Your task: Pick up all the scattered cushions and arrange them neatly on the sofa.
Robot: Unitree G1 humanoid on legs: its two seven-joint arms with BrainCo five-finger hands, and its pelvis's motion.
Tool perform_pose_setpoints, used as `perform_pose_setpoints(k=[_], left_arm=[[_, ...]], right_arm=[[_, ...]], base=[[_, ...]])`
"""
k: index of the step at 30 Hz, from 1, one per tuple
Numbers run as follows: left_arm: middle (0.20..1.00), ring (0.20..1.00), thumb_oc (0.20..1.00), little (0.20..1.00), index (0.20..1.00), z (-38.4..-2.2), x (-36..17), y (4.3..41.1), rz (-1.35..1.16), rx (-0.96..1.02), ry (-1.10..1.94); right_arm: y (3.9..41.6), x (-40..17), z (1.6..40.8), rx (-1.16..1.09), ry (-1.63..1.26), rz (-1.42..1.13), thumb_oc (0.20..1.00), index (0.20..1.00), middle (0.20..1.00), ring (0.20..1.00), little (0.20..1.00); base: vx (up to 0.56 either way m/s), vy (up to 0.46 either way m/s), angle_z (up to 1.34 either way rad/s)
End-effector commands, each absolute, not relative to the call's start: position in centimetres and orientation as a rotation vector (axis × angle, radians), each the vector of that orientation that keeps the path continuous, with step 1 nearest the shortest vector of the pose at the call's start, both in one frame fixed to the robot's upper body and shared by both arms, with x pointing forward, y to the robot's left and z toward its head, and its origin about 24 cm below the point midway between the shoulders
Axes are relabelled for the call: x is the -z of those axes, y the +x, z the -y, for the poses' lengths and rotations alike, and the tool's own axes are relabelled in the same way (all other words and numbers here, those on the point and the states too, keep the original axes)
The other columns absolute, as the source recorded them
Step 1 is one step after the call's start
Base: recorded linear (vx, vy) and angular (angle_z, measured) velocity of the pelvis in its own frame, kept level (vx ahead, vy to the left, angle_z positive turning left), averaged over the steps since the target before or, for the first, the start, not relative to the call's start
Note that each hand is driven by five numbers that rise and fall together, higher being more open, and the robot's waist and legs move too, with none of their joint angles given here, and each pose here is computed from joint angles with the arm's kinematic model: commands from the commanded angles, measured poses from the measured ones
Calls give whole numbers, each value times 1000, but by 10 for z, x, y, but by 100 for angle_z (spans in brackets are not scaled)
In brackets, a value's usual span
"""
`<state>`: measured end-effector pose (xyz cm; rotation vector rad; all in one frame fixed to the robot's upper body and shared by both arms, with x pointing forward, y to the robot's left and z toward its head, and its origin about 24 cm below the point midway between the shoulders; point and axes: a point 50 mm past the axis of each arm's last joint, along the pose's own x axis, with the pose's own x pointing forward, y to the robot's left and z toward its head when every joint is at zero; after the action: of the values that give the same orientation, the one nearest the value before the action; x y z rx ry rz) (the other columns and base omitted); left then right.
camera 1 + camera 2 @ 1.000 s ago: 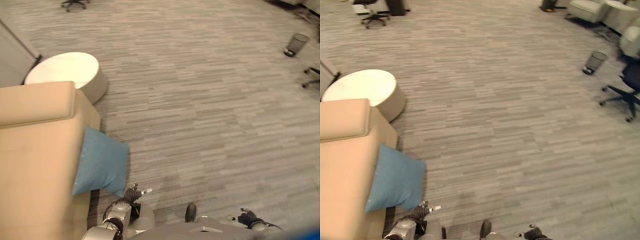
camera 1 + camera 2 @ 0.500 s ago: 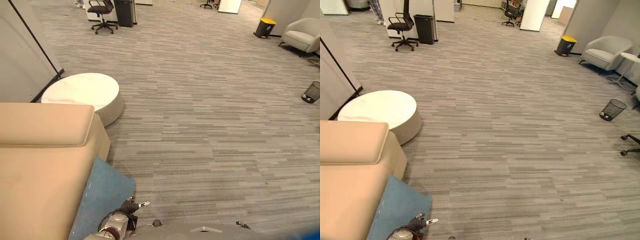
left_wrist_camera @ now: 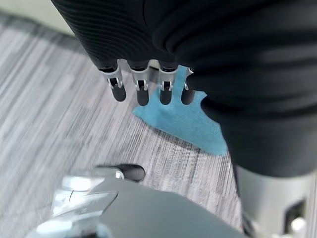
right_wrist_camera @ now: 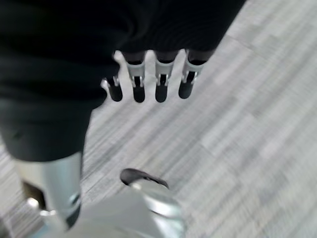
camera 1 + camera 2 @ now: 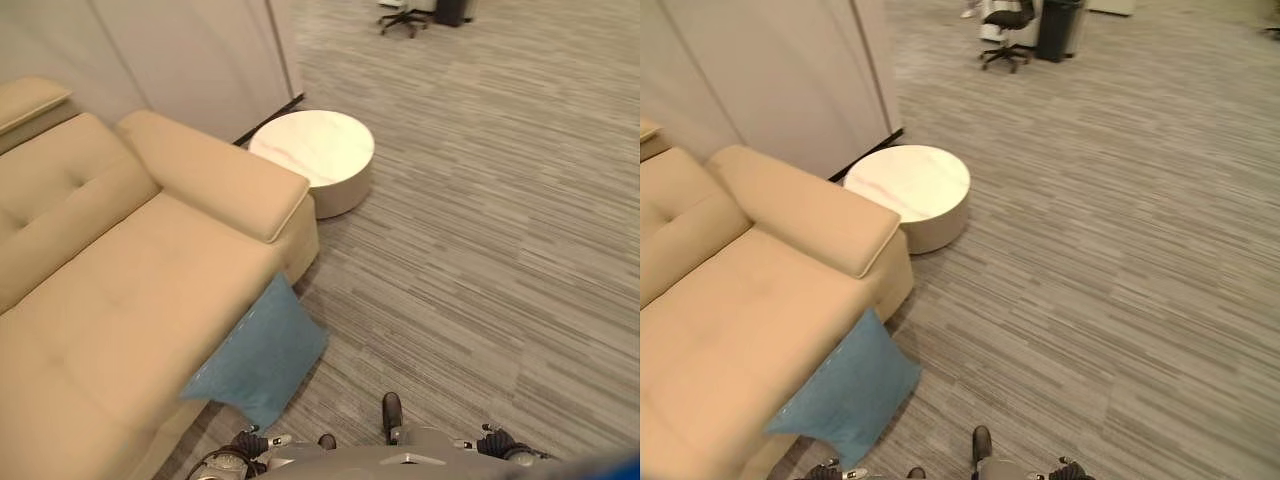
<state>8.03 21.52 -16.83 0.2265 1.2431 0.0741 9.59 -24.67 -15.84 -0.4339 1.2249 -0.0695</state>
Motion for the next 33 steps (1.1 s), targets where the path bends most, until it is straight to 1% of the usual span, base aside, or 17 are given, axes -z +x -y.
perform_pose_setpoints(k=[1, 4, 5, 6, 7, 11, 14, 19, 24, 28, 33], left_arm=[[1000, 1000, 1000, 1000, 1000, -208, 162, 113, -1151, -59, 217], [1000, 1000, 1000, 1000, 1000, -204, 162, 114, -1146, -47, 214], [1000, 1000, 1000, 1000, 1000, -200, 164, 111, -1153, -33, 218], [1000, 1000, 1000, 1000, 1000, -200, 164, 111, -1153, -33, 218], [1000, 1000, 1000, 1000, 1000, -200, 165, 106, -1166, -31, 218], [1000, 1000, 1000, 1000, 1000, -201, 167, 97, -1189, -47, 212], [1000, 1000, 1000, 1000, 1000, -210, 170, 77, -1253, -96, 200], [1000, 1000, 1000, 1000, 1000, -216, 169, 78, -1250, -121, 194], [1000, 1000, 1000, 1000, 1000, -231, 167, 69, -1269, -168, 201], [1000, 1000, 1000, 1000, 1000, -233, 166, 74, -1255, -171, 202], [1000, 1000, 1000, 1000, 1000, -223, 162, 101, -1168, -119, 208]], right_arm=[[101, 151, 265, 120, -466, -1192, 1000, 1000, 1000, 1000, 1000], [95, 152, 268, 133, -466, -1207, 1000, 1000, 1000, 1000, 1000], [80, 154, 271, 153, -460, -1250, 1000, 1000, 1000, 1000, 1000], [80, 154, 271, 153, -460, -1250, 1000, 1000, 1000, 1000, 1000], [72, 156, 270, 164, -450, -1273, 1000, 1000, 1000, 1000, 1000], [68, 158, 265, 160, -444, -1289, 1000, 1000, 1000, 1000, 1000], [85, 160, 249, 74, -470, -1245, 1000, 1000, 1000, 1000, 1000], [105, 158, 239, -3, -497, -1193, 1000, 1000, 1000, 1000, 1000], [105, 157, 243, 11, -481, -1188, 1000, 1000, 1000, 1000, 1000], [101, 157, 247, 33, -468, -1197, 1000, 1000, 1000, 1000, 1000], [90, 155, 263, 113, -447, -1213, 1000, 1000, 1000, 1000, 1000]], base=[[-32, -232, 72], [-53, -101, 161], [-5, -53, 162], [12, -51, 139], [17, 1, 117], [91, 52, 88], [137, 226, 39], [63, 201, 27], [137, -28, 65], [151, -218, 89], [128, -275, 78]])
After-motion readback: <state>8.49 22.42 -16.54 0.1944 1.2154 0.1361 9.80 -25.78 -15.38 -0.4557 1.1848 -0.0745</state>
